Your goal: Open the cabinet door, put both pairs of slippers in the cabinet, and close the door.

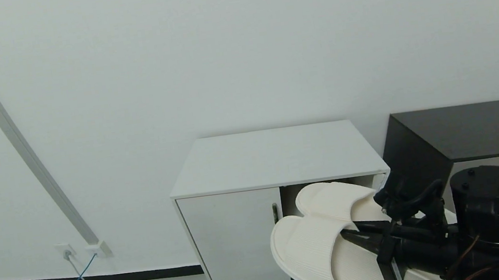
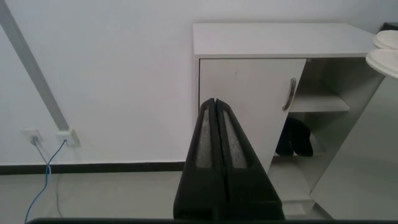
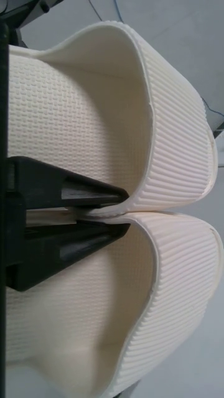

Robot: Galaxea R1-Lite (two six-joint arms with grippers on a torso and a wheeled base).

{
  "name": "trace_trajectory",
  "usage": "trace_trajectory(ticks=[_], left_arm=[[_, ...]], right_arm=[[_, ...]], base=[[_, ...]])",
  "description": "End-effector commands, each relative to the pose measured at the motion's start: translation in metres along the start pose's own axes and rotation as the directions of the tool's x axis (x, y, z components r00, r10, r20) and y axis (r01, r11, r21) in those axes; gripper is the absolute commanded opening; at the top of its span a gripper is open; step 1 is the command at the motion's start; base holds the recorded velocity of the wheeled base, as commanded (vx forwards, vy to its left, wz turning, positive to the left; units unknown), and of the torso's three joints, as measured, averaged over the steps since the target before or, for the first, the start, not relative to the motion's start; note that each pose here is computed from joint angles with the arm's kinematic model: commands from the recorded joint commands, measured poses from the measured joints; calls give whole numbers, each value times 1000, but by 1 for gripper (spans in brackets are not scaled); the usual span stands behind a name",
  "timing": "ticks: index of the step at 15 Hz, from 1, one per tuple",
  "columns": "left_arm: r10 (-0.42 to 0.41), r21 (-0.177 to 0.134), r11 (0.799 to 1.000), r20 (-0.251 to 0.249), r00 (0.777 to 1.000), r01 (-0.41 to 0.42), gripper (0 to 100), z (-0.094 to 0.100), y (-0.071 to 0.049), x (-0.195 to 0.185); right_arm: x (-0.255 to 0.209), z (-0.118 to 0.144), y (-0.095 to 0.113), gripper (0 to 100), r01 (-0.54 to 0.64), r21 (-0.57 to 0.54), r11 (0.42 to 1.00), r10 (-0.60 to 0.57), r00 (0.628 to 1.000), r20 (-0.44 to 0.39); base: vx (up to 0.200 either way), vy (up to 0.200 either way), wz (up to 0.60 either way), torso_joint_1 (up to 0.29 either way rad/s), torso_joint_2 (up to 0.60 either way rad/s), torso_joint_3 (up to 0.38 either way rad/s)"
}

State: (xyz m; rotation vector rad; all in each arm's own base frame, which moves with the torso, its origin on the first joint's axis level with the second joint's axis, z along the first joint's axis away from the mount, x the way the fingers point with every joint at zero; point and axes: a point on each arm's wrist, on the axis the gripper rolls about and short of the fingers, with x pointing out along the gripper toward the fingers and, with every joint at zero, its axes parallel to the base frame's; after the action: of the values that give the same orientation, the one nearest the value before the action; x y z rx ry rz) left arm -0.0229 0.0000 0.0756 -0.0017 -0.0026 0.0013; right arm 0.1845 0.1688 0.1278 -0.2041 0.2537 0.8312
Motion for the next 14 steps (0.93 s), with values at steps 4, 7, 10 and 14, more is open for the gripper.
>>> trace_trajectory(ticks=[4, 7, 10, 14], left_arm=[[0, 0, 1000, -1, 1000, 0, 0, 0, 0, 0], [0, 0, 1000, -1, 1000, 0, 0, 0, 0, 0], [0, -1, 1000, -1, 1000, 0, 0, 0, 0, 0], [0, -1, 1000, -1, 1000, 0, 0, 0, 0, 0]], right_arm=[[0, -2, 0, 0, -2, 0, 1000, 2, 1000, -9], [1, -3, 1, 0, -4, 0, 1000, 4, 1000, -12], [1, -4, 1, 0, -4, 0, 1000, 4, 1000, -14], [1, -5, 1, 0, -5, 1, 1000, 5, 1000, -20]], base=[[0, 0, 0, -166, 368, 203], [0, 0, 0, -168, 398, 228], [0, 0, 0, -224, 522, 297], [0, 0, 0, -224, 546, 325]])
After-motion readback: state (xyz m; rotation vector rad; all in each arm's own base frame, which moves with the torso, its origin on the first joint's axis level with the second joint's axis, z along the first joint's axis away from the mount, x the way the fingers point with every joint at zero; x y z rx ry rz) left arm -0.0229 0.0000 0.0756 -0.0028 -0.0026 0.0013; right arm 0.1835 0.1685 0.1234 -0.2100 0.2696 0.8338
